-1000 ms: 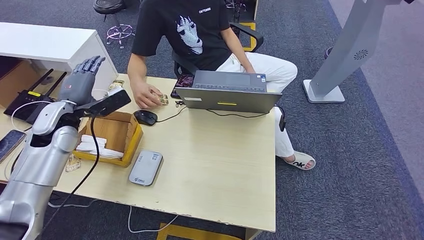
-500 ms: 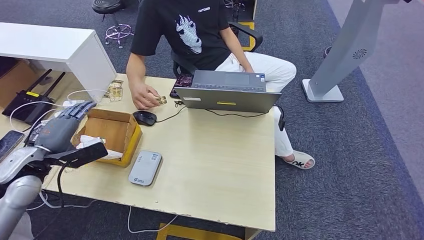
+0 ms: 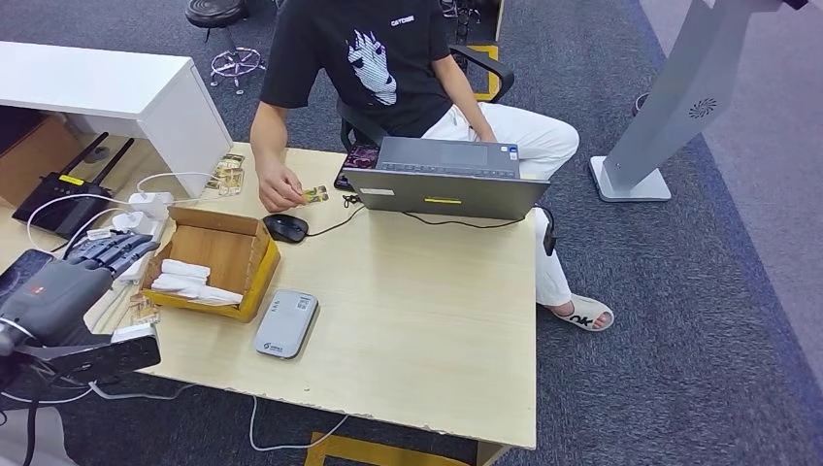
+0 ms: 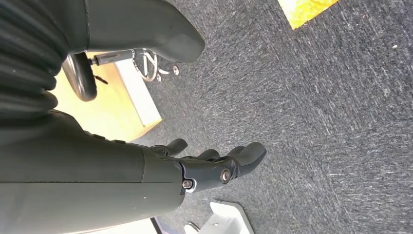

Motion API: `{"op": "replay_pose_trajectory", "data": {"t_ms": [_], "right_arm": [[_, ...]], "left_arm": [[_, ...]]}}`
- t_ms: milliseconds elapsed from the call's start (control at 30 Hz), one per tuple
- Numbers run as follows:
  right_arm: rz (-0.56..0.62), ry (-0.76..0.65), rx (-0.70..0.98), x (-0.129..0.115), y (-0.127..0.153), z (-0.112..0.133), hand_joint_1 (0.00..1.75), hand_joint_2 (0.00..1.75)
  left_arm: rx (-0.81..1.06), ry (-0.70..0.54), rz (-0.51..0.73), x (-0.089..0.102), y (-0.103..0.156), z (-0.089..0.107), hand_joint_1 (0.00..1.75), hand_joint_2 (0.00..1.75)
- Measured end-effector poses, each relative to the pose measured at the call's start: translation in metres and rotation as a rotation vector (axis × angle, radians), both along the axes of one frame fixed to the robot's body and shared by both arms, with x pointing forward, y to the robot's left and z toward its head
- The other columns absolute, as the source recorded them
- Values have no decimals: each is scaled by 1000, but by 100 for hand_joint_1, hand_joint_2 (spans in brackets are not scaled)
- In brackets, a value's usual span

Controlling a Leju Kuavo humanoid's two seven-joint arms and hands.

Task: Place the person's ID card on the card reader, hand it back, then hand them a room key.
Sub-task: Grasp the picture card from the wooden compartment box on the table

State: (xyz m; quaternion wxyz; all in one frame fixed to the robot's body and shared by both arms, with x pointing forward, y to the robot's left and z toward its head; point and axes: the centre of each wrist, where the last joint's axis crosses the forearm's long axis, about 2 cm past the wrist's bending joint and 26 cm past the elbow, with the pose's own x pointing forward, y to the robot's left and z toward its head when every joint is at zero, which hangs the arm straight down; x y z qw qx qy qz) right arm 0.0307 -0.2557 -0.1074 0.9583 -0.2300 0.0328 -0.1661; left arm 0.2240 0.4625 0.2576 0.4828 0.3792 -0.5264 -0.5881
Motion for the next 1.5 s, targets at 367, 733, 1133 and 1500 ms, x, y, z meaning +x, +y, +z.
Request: {"op": "replay_pose_trajectory", "data": {"t_ms": [367,733,1133,1500], "right_arm": [[17,1,5,3,3,0,0,175],[46,-13,9,5,3,1,0,175],[59,-13,13,6,2,1,0,175],[78,-15,10,7,0,0,0,175]], "left_arm": [[159,-107,96,22,-4,-24,0,175],[134,-54,159,42,-20,-71,0,175],[62,32,177,52,-27,-97,0,175],[58,39,200,61,-36,-115,0,175]]}}
